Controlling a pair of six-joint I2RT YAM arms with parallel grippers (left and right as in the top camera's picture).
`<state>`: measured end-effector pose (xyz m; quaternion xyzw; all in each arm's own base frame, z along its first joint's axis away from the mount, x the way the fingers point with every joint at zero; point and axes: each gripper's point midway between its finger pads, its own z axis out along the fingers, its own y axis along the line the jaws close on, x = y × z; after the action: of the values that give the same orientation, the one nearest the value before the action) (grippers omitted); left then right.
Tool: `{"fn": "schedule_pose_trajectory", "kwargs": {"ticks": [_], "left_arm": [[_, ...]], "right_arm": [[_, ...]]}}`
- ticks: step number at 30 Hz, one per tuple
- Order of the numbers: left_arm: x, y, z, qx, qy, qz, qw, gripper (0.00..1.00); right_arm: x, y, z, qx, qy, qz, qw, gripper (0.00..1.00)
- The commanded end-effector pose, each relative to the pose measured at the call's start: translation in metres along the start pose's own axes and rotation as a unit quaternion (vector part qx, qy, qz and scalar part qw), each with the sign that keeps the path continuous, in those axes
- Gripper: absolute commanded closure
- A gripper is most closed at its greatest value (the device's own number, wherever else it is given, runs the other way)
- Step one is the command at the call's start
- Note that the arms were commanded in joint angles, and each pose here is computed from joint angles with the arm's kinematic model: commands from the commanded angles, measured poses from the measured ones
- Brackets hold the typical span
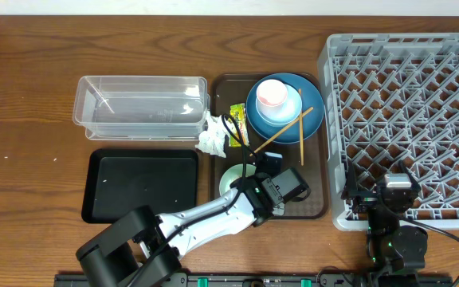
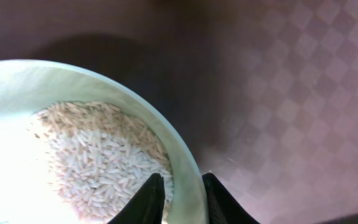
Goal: Sort waste into correct bins and load items into the dishwasher rack
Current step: 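Lower the left gripper and grasp the rim of the mint-green bowl, then lift the bowl with the left gripper and carry it over the black tray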
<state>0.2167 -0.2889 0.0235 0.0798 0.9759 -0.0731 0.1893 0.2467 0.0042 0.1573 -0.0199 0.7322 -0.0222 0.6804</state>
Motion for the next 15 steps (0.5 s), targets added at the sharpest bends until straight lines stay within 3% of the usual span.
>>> {"fn": "schedule_pose_trajectory", "kwargs": {"ticks": [1,9,15], "left_arm": [[-0.0071,0.004,0.0002,-0.017,-0.018,0.001,1.0,0.86],[-0.0069,0.004,0.0002,-0.017,-0.018,0.001,1.0,0.94],[-0.0051,0.0067,-0.0027,-0.02,-0.014,0.003,1.0,0.94]], "right_arm": [[0.0011,0.0031,-0.0001,-0.007,0.002,0.008,1.0,0.01],[0.0011,0.0031,-0.0001,-0.007,0.002,0.008,1.0,0.01],[0.0011,0.0031,-0.0001,-0.007,0.002,0.008,1.0,0.01]]}}
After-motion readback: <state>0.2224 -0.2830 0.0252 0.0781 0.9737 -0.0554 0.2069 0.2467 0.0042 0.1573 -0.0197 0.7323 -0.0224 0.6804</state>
